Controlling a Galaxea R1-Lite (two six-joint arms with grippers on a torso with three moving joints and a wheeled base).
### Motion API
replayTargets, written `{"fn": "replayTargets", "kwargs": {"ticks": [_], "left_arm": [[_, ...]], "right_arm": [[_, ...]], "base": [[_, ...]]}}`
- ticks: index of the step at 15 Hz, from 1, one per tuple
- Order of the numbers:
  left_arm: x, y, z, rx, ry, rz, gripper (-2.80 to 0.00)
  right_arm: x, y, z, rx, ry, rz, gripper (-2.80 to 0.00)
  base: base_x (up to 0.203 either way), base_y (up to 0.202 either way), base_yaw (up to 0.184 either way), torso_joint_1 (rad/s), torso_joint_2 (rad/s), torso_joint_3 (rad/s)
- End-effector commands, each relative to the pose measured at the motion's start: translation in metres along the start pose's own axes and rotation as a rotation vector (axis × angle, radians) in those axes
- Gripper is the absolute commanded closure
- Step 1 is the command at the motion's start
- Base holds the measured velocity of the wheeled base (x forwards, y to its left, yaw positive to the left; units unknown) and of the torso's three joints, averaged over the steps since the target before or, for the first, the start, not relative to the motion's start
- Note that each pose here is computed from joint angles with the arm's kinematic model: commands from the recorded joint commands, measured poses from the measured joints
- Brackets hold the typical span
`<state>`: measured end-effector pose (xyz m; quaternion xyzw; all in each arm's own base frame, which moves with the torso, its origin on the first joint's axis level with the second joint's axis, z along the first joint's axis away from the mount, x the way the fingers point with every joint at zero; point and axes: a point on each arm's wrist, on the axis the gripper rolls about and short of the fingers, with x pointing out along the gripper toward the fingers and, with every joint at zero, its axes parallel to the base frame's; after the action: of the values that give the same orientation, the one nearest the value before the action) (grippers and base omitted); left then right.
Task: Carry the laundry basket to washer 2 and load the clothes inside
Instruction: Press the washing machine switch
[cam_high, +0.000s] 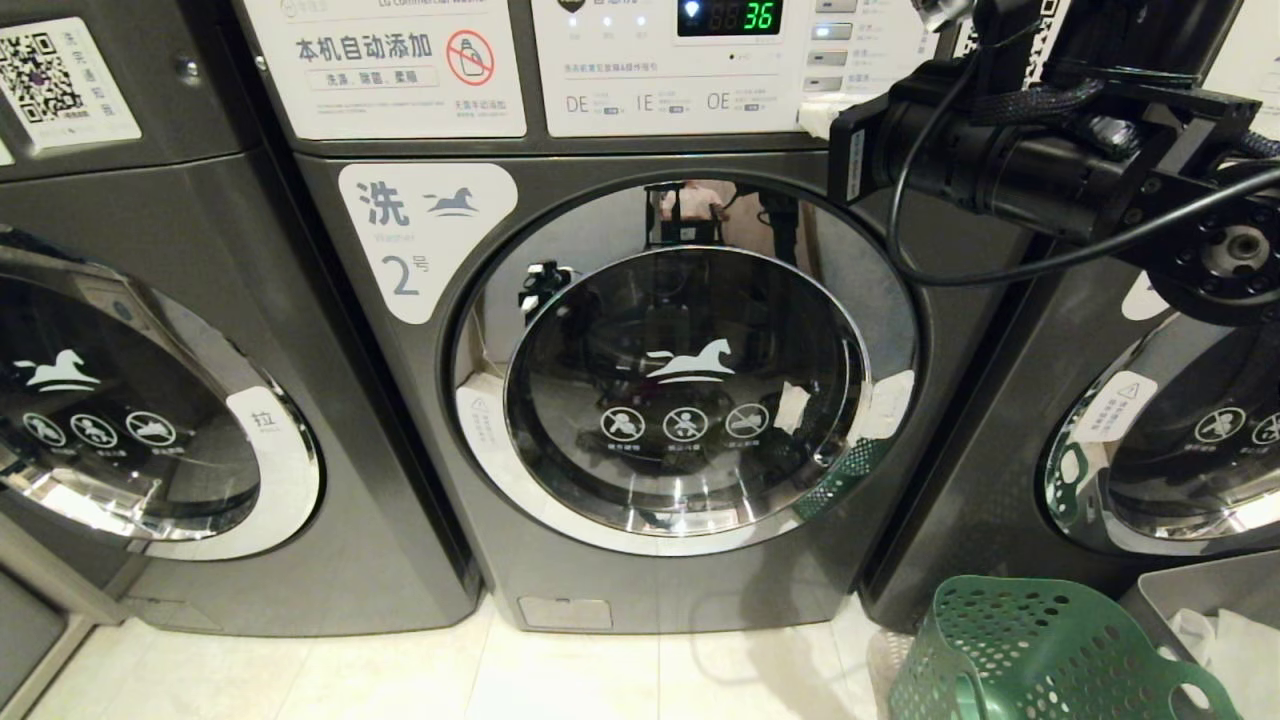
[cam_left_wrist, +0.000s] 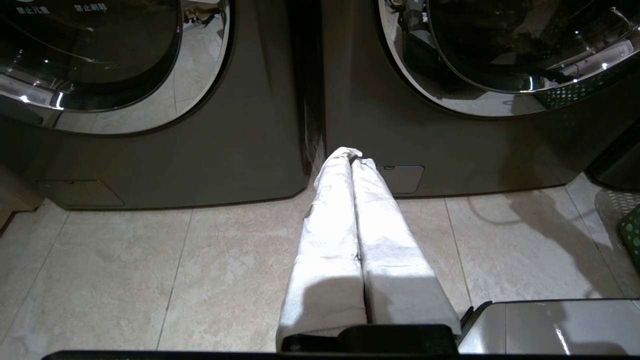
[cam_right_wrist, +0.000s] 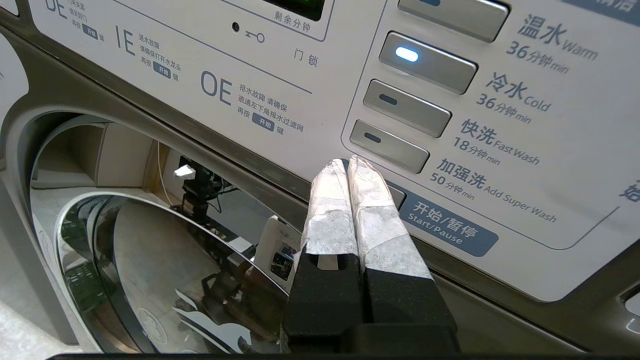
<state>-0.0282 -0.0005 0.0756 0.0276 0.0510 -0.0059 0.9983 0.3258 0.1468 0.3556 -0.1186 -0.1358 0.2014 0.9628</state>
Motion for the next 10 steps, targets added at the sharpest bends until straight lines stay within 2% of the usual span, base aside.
{"fn": "replayTargets", "kwargs": {"ticks": [1,10], "left_arm": [[0.000,0.000,0.000,0.000,0.000,0.000,0.00],[0.000,0.000,0.000,0.000,0.001,0.001,0.00]], "right_arm": [[-0.003,-0.003,0.001,-0.004,-0.002,-0.019,0.00],[-0.019,-0.008,0.003,-0.010,0.012,-0.028,0.00]], "base": [[0.000,0.000,0.000,0.000,0.00,0.000],[0.000,0.000,0.000,0.000,0.00,0.000]]}}
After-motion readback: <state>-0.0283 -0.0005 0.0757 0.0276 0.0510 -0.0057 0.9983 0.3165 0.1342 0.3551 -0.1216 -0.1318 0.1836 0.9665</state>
